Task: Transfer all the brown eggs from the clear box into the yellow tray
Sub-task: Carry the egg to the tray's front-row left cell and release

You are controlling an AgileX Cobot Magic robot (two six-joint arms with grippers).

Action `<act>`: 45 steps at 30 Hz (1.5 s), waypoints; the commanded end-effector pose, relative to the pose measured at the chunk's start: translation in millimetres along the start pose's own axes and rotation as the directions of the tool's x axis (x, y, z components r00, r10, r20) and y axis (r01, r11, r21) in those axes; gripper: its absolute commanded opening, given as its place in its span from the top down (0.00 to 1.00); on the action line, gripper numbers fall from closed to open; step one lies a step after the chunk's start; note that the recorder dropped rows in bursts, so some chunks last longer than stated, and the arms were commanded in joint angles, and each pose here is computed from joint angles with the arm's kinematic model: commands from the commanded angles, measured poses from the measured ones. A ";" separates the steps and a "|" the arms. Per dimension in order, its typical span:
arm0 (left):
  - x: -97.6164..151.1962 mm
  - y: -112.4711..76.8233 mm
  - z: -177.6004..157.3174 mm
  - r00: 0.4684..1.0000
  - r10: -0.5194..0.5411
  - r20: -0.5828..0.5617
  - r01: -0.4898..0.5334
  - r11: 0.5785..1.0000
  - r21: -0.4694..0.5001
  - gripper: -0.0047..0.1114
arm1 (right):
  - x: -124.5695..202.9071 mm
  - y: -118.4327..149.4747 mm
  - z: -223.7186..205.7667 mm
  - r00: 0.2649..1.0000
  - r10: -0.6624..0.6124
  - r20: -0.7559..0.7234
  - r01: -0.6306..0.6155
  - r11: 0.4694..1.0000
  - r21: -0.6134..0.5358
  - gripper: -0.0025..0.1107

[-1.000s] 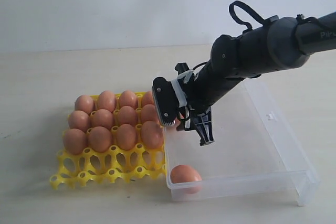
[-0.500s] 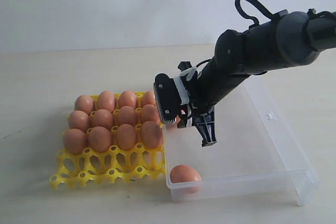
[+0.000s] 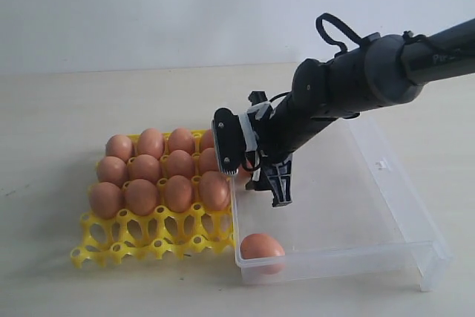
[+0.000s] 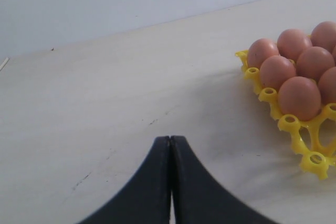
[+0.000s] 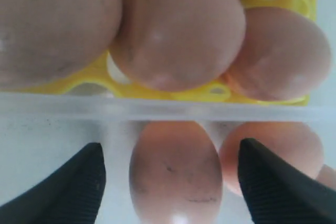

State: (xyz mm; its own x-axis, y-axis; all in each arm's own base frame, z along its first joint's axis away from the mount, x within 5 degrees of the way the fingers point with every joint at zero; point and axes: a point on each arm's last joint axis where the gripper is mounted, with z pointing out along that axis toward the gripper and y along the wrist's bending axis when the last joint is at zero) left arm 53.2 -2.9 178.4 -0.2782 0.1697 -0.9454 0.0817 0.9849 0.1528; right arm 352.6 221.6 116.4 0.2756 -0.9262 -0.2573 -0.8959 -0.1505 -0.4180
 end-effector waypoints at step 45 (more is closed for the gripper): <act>-2.0 0.2 -0.8 1.000 -0.001 0.017 0.001 1.000 -0.001 0.96 | -113.8 85.7 -34.4 0.138 0.728 0.672 -0.551 0.620 -0.559 0.98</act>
State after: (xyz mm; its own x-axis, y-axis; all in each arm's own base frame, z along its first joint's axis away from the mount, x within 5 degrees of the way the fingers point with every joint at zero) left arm 53.2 -2.9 178.4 -0.2782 0.1697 -0.9454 0.0817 0.9849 0.1528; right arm 231.6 294.4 141.7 -0.3683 -0.0208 -0.9295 -0.8947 0.2797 0.3483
